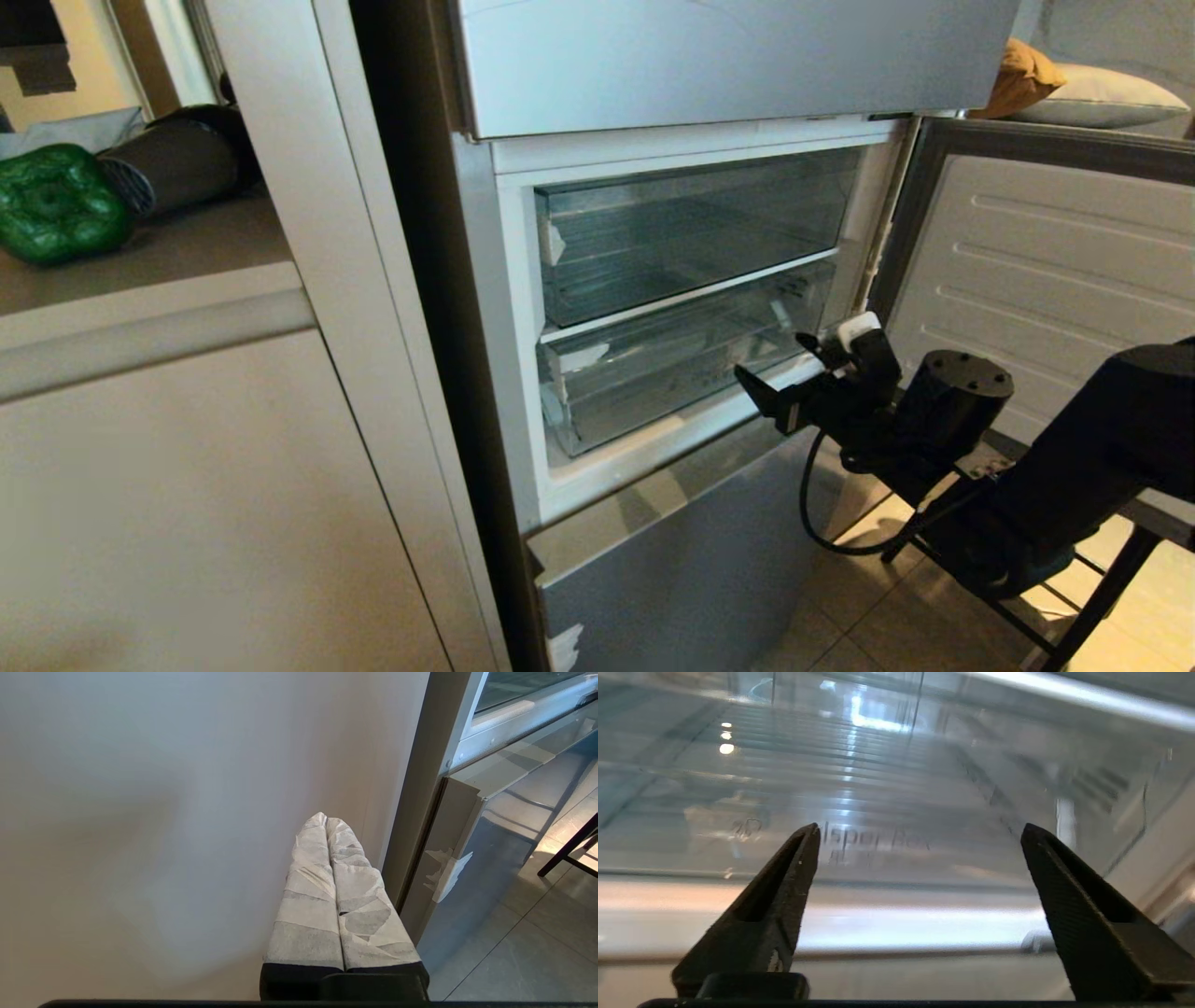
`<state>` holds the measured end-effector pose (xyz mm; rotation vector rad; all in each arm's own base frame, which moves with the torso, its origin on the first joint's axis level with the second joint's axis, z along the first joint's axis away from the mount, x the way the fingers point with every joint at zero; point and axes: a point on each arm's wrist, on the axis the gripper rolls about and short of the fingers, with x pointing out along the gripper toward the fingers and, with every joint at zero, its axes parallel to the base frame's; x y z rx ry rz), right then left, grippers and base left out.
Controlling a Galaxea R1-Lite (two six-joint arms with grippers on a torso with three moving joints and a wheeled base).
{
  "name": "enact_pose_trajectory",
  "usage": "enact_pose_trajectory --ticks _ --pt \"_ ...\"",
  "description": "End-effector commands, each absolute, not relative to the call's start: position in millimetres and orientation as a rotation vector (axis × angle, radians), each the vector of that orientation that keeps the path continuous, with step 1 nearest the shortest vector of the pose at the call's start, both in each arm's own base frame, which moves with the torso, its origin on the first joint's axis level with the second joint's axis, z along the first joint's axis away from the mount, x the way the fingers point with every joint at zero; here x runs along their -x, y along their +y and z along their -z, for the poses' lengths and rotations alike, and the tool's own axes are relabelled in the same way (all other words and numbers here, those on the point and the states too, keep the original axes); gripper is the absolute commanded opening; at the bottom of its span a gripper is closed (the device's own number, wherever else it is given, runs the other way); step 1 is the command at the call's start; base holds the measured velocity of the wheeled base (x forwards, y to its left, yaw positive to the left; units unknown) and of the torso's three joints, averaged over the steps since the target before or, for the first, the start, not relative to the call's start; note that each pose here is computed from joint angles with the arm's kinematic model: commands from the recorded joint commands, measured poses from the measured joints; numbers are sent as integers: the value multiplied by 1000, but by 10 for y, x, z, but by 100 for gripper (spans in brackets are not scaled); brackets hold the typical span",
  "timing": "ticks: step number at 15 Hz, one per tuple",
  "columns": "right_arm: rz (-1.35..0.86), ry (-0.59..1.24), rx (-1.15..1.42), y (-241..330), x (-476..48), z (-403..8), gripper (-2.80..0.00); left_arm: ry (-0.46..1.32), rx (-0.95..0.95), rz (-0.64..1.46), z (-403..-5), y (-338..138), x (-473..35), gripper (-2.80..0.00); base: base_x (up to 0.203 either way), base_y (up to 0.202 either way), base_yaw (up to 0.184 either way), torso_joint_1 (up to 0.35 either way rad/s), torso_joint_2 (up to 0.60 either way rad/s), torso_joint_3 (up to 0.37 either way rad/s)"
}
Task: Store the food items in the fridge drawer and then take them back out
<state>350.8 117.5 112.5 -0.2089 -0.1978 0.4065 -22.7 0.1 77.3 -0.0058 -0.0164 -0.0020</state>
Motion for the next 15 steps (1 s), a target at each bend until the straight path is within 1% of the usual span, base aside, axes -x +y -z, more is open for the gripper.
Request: enact_pose_trajectory --ticks 1,6,15 --pt "-422 -217 214 1266 -3576 -1092 0 -11 6 2 -757 1 222 -280 0 0 0 0 0 0" --pt "-419 -260 212 1371 -3779 -1059 0 -11 6 2 -757 1 222 -280 0 0 0 0 0 0" --pt "-380 -338 230 1348 -3986 -1198 0 -11 6 2 -757 1 222 -280 0 0 0 0 0 0"
